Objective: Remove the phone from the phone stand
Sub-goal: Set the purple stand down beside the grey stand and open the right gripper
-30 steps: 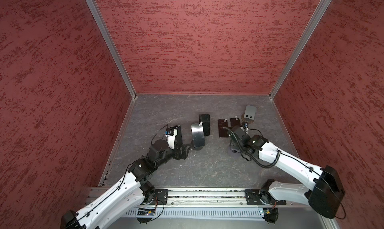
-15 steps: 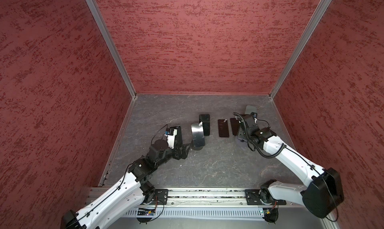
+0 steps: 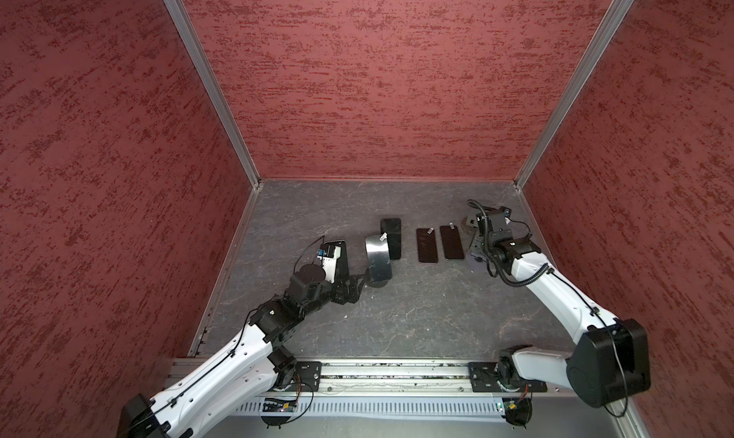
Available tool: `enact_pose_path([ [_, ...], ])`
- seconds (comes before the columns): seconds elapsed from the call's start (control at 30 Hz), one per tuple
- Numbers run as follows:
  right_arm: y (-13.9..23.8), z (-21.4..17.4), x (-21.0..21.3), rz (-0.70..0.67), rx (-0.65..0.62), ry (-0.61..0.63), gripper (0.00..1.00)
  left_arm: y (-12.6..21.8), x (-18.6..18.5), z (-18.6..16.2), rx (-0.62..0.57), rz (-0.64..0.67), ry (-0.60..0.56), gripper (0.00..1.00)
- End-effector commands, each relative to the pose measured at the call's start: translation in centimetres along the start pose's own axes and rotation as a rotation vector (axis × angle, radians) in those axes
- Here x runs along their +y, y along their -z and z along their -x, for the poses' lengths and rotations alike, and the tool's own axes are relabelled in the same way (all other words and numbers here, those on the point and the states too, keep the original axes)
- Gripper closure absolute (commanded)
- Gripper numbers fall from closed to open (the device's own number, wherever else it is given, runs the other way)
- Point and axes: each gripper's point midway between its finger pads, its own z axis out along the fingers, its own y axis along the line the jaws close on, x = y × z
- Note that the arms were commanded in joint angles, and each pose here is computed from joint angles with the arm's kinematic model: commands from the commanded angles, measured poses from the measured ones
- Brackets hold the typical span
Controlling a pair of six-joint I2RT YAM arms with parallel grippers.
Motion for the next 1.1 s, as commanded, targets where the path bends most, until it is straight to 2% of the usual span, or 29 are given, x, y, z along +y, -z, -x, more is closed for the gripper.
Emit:
enact_pose_path([
  [0.0,-0.4,2.4,0.8,0.052,-0.045,-0.033,0.44,0.3,-0.6,1.6,-0.036,-0.011,0.001,0.01],
  [0.5,-5.9,2.4,-1.2,-0.004,0.017,-0.034,0.44,-0.1,-0.3,2.1,-0.033,0.021,0.011,0.0],
  [1.07,-8.6,2.4,-1.5,0.013,0.056,-0.055,0.4,-0.6,-0.3,2.1,-0.007,0.033,0.017,0.01],
])
